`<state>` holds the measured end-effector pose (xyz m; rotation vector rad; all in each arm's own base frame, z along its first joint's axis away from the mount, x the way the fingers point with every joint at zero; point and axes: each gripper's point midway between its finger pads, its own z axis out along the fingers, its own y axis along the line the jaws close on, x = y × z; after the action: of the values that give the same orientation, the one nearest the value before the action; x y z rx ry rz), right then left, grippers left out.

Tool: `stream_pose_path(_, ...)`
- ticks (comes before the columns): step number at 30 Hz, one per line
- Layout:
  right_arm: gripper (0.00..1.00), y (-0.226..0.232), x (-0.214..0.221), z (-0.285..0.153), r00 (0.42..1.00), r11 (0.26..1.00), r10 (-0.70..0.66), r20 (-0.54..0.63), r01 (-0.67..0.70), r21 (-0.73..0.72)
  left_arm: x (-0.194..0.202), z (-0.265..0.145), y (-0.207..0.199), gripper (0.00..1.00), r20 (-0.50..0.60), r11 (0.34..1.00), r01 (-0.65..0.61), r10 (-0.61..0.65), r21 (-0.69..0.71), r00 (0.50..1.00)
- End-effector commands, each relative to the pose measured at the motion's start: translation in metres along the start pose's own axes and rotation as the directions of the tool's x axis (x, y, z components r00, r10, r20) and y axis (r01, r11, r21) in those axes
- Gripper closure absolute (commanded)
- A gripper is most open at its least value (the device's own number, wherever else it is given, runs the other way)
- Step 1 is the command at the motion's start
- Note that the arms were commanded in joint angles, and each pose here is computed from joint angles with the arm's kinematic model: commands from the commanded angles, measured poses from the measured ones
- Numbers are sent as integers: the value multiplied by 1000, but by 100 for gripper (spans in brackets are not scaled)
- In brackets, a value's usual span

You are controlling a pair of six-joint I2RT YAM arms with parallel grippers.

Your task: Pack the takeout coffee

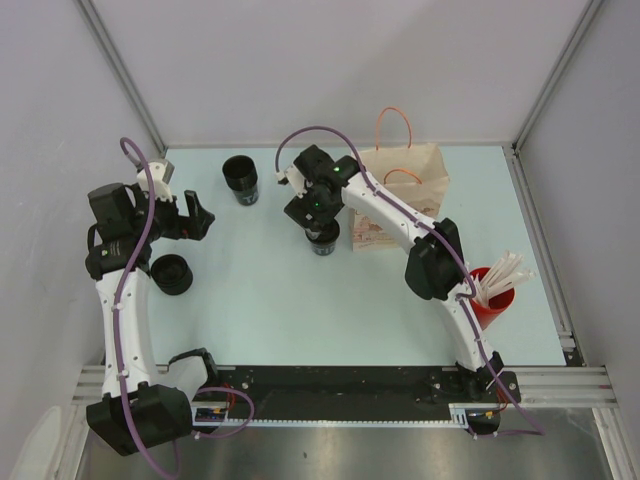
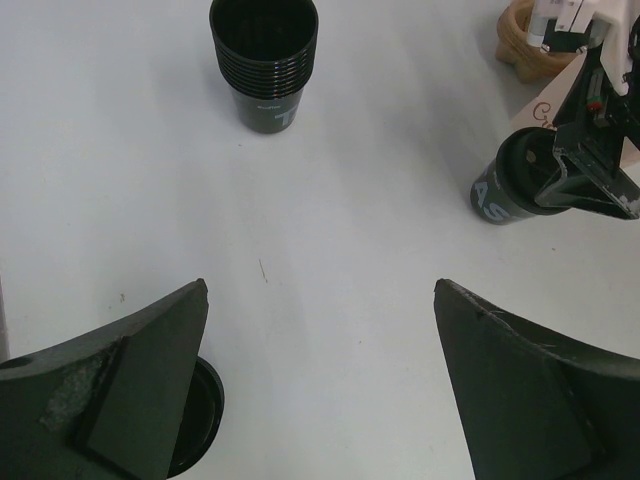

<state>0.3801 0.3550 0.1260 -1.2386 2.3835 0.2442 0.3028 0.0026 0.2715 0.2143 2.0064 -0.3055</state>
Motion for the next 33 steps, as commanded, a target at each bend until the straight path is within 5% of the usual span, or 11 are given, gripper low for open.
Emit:
stream_pose_path(1, 14, -1, -7, -10, 999, 1000, 2, 37, -2, 3, -10, -4, -3, 1, 44, 1000, -7, 7, 8, 999)
stream_pose_path(19, 32, 4, -3, -7, 1000, 1000, -7, 16, 7, -2, -10, -5, -3, 1, 44, 1000, -7, 7, 9, 999)
stream_pose_path(26, 56, 8, -5, -14, 1000, 1000, -19, 22, 19, -6, -11, -4, -3, 0, 40, 1000, -4, 3, 13, 999)
stream_pose_path(33, 60, 21, -18, -42, 995, 998, -58, 83, 59, -13, -17, -5, -2, 0, 23, 1000, -10, 10, 18, 1000)
